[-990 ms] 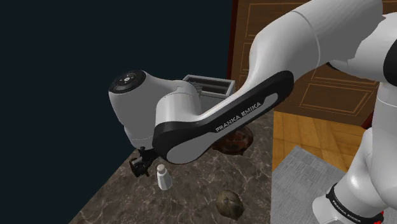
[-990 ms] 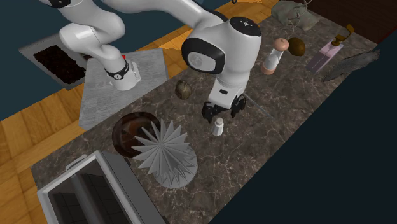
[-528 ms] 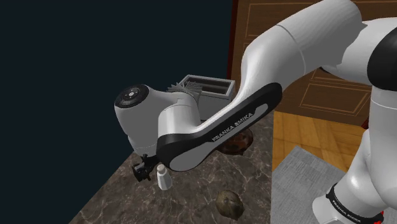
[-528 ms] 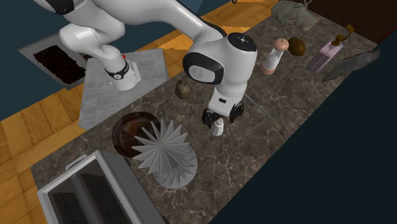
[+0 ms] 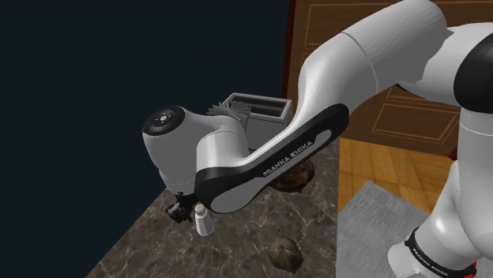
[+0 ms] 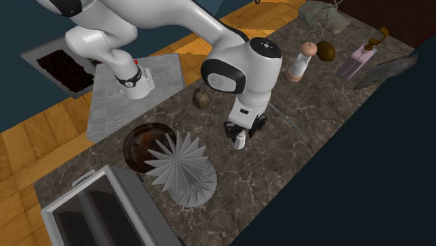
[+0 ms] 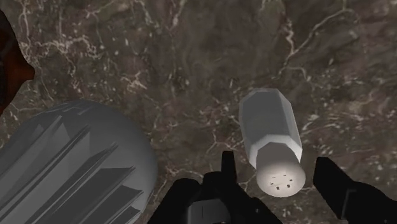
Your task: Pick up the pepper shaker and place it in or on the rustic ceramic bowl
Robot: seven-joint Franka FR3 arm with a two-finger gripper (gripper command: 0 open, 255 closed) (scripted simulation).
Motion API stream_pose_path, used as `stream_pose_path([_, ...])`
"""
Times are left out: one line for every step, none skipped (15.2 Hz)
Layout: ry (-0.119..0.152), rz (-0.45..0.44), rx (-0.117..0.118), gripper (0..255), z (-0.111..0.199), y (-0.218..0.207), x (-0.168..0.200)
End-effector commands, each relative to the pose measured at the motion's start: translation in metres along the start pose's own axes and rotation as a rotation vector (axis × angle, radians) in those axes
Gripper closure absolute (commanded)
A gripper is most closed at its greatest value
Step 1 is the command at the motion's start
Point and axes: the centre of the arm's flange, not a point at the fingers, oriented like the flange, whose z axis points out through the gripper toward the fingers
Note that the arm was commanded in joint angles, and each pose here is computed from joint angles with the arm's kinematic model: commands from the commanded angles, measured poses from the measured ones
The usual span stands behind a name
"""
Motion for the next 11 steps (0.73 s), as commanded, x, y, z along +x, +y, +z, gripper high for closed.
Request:
stream_pose_path([0.000, 0.000, 0.000, 255, 0.000, 0.000, 0.000])
stream_pose_path([0.000, 0.000, 0.000, 255, 0.000, 0.000, 0.000])
stream_pose_path([0.000, 0.000, 0.000, 255, 0.000, 0.000, 0.000])
stream_pose_path([0.000, 0.000, 0.000, 255, 0.000, 0.000, 0.000])
stream_pose_path([0.000, 0.000, 0.000, 255, 0.000, 0.000, 0.000])
stream_pose_path([0.000, 0.000, 0.000, 255, 0.000, 0.000, 0.000])
stream_pose_path([0.000, 0.000, 0.000, 255, 0.000, 0.000, 0.000])
stream_pose_path([0.000, 0.000, 0.000, 255, 0.000, 0.000, 0.000])
stream_pose_path([0.000, 0.000, 0.000, 255, 0.000, 0.000, 0.000])
stream_pose_path([0.000, 0.000, 0.000, 255, -0.005, 0.000, 0.001])
stream_pose_path([0.000, 0.000, 0.000, 255, -0.010, 0.001, 0.002])
